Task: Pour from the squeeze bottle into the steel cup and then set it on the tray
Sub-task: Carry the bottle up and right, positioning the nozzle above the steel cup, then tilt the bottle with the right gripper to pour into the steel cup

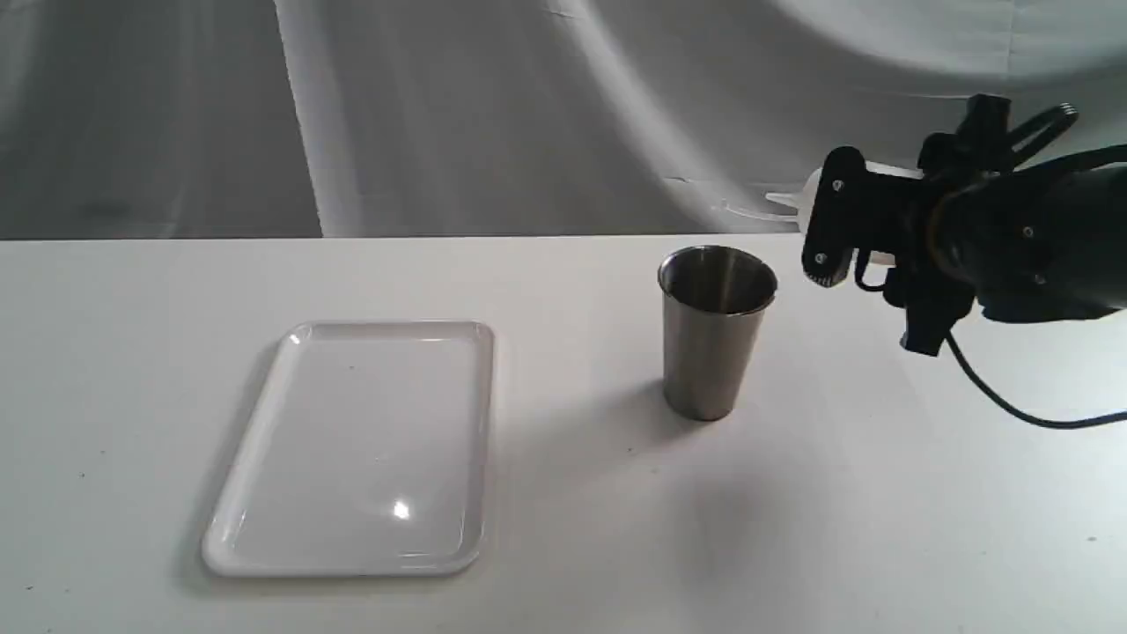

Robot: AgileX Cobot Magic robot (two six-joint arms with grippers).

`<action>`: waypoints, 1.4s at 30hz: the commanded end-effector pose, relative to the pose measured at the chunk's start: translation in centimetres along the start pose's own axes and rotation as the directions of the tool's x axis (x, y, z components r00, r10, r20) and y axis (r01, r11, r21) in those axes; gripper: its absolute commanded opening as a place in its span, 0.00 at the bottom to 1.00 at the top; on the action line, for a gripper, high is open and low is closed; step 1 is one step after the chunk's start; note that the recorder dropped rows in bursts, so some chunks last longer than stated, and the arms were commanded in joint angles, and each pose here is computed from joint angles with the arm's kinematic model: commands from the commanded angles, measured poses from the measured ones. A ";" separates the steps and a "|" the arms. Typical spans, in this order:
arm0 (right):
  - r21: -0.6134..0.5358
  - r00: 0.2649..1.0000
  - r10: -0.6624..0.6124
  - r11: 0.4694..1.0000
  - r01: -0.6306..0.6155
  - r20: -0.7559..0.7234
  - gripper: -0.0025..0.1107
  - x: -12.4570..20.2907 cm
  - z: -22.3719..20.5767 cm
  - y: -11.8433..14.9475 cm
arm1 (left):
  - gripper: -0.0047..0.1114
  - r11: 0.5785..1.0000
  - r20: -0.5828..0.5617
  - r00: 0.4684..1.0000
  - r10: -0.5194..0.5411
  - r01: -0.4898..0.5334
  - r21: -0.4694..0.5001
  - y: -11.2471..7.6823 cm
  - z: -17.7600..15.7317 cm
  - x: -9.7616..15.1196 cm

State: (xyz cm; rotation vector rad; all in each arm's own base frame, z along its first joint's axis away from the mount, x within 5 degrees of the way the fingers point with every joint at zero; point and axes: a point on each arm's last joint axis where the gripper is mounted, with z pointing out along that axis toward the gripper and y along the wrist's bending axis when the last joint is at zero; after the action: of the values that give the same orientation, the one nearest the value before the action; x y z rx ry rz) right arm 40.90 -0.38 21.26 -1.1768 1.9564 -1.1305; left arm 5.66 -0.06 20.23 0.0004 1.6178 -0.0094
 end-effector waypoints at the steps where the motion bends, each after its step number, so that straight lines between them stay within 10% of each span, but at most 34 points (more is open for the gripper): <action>1: 0.044 1.000 -0.016 0.999 0.017 -0.017 0.42 0.3 -0.2 -1.0 | 0.11 1.000 0.002 1.000 -0.007 0.007 0.000 0.0 0.0 0.1; 42: 0.109 0.982 -0.179 0.977 0.184 -0.052 0.42 -1.3 -1.0 -2.2 | 0.11 1.000 0.002 1.000 -0.004 0.004 0.000 0.0 0.0 0.1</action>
State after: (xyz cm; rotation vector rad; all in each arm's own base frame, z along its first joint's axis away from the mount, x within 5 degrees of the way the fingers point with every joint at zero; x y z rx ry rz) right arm 41.57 0.63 22.82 -1.2901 1.8540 -1.2940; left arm 5.66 -0.06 20.23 0.0004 1.6178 -0.0094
